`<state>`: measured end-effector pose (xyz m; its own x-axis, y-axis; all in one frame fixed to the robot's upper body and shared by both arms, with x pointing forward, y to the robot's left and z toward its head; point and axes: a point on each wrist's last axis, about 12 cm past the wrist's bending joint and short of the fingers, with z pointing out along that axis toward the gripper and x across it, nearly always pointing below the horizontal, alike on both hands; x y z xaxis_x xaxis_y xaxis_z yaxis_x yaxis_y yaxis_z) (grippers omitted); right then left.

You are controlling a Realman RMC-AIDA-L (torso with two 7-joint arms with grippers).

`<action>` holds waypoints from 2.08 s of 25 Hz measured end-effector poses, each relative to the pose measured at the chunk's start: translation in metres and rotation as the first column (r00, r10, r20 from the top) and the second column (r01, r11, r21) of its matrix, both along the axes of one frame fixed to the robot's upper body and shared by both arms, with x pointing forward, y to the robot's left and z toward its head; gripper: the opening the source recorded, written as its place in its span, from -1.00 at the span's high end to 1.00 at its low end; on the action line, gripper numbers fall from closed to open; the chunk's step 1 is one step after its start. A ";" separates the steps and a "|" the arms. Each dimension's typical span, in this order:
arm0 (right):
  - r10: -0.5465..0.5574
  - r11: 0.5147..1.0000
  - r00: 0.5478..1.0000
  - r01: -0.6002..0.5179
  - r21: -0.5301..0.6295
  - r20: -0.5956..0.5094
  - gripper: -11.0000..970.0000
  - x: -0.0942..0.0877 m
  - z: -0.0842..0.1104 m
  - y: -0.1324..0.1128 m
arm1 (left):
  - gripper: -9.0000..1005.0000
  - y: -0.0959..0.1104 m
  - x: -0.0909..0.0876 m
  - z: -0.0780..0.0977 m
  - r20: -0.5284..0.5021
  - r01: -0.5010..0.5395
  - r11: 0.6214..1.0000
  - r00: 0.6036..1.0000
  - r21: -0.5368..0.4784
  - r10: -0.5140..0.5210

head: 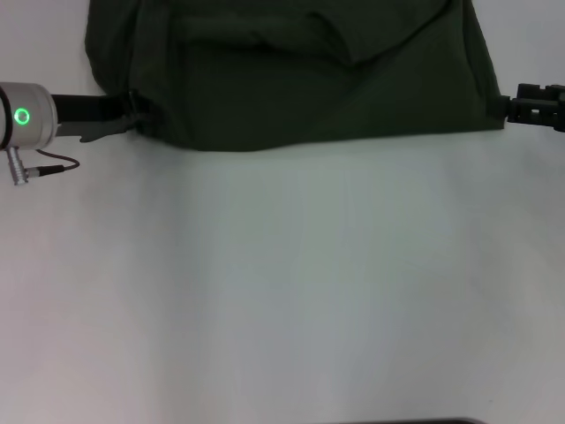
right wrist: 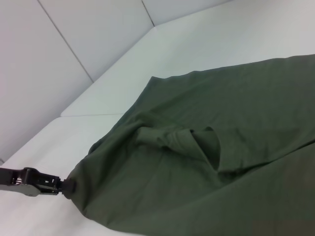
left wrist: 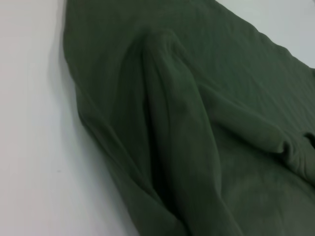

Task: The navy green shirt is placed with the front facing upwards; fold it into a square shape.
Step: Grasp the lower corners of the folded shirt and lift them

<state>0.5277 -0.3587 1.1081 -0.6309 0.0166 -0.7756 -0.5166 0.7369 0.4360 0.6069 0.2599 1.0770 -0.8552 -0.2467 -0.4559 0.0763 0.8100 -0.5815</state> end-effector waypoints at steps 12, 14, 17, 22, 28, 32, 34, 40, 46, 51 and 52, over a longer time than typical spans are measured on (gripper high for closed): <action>-0.133 0.991 0.982 0.133 -0.010 -0.138 -0.86 0.011 0.011 -0.026 | 0.85 0.019 -0.001 0.016 -0.019 0.054 0.998 0.998 0.009 -0.054; -0.201 0.980 0.962 0.198 -0.031 -0.184 -0.86 0.017 0.013 -0.035 | 0.85 0.026 0.000 0.020 -0.025 0.059 0.998 0.998 0.014 -0.059; -0.259 0.966 0.936 0.253 -0.054 -0.240 -0.86 0.027 0.015 -0.042 | 0.85 0.030 0.000 0.021 -0.027 0.057 0.998 0.998 0.017 -0.057; -0.294 0.955 0.891 0.284 -0.079 -0.347 -0.86 0.052 0.017 -0.036 | 0.85 0.027 0.001 0.022 -0.026 0.067 0.998 0.997 0.023 -0.066; -0.279 0.960 0.885 0.242 -0.143 -0.373 -0.86 0.085 0.029 -0.010 | 0.85 0.028 0.001 0.025 -0.035 0.070 0.998 0.997 0.012 -0.069; -0.232 0.968 0.893 0.173 -0.183 -0.386 -0.86 0.096 0.030 0.011 | 0.85 0.028 0.001 0.024 -0.036 0.068 0.998 0.997 0.012 -0.067; -0.210 0.970 0.896 0.141 -0.196 -0.392 -0.86 0.098 0.029 0.020 | 0.85 0.029 0.000 0.024 -0.038 0.064 0.998 0.997 0.010 -0.064; -0.200 0.970 0.878 0.114 -0.215 -0.436 -0.86 0.098 0.025 0.032 | 0.85 0.029 -0.001 0.023 -0.040 0.061 0.998 0.997 0.003 -0.060; -0.194 0.970 0.864 0.099 -0.221 -0.465 -0.86 0.094 0.014 0.037 | 0.85 0.026 0.000 0.023 -0.041 0.067 0.998 0.997 0.001 -0.067; -0.193 0.969 0.880 0.101 -0.226 -0.433 -0.86 0.095 0.007 0.041 | 0.85 0.023 0.000 0.022 -0.042 0.070 0.998 0.997 -0.004 -0.070; -0.194 0.968 0.883 0.103 -0.227 -0.427 -0.86 0.095 0.006 0.041 | 0.85 0.023 -0.001 0.022 -0.042 0.071 0.997 0.997 -0.004 -0.071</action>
